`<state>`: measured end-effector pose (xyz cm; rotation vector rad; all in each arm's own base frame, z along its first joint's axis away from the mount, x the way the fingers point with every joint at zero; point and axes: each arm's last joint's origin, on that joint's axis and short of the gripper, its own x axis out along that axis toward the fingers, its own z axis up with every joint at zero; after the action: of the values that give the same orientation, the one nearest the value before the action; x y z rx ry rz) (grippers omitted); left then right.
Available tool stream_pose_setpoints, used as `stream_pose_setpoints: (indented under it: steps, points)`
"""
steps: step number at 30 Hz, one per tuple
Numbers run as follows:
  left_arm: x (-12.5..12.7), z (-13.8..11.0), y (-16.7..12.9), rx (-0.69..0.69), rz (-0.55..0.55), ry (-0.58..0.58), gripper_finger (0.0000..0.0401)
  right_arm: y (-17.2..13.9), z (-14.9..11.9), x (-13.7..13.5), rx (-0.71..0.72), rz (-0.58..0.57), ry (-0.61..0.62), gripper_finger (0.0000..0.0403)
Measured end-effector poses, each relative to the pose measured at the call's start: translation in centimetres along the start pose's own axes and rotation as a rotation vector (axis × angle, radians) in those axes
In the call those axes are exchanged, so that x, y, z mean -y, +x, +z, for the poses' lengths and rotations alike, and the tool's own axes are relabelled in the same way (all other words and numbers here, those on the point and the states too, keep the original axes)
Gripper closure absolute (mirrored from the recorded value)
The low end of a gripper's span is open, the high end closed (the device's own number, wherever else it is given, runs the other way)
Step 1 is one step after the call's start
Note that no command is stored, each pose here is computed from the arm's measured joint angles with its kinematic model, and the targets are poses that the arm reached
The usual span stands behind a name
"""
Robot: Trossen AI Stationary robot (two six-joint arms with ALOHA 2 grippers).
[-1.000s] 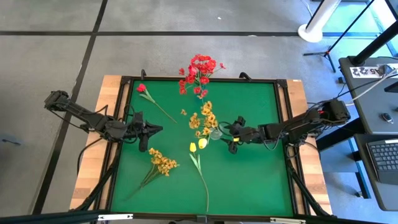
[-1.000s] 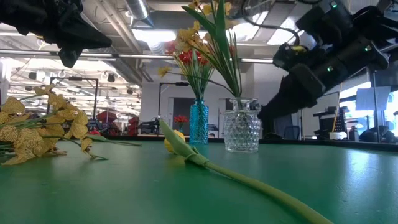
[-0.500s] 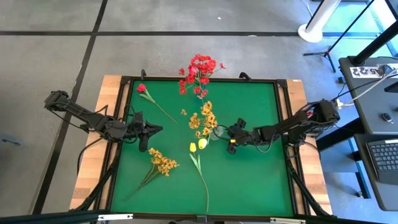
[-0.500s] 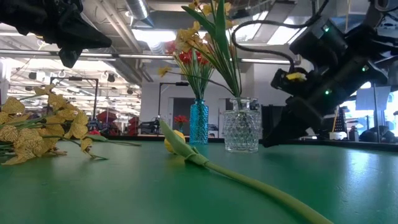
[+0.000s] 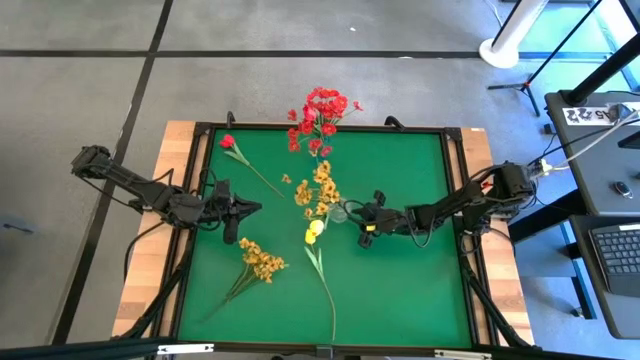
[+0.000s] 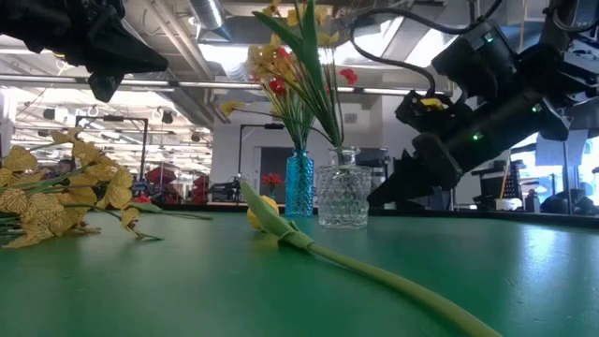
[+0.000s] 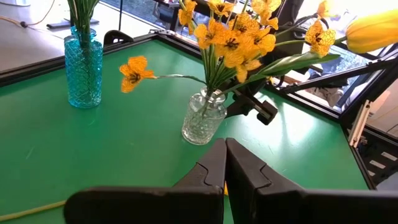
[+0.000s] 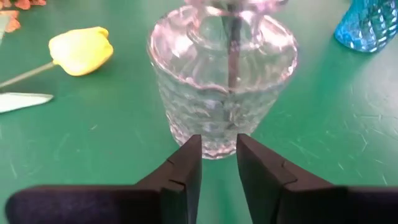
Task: Sort flowers into vase by color
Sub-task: Adjust the transparent vase
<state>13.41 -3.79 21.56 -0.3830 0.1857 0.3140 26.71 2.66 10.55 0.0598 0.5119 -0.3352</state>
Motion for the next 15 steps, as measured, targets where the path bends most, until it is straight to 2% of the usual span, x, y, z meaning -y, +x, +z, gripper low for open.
stream_pose_setpoints:
  steps: [6,15]
  points:
    - [0.0,0.0,0.0,0.000,0.000,0.000,0.0401,1.0,-0.2,0.9,-0.030,0.002,0.035,0.0304]
    - [0.0,0.0,0.0,-0.003,0.002,0.003,0.0401,3.9,1.0,1.0,-0.036,0.024,0.047,0.0304]
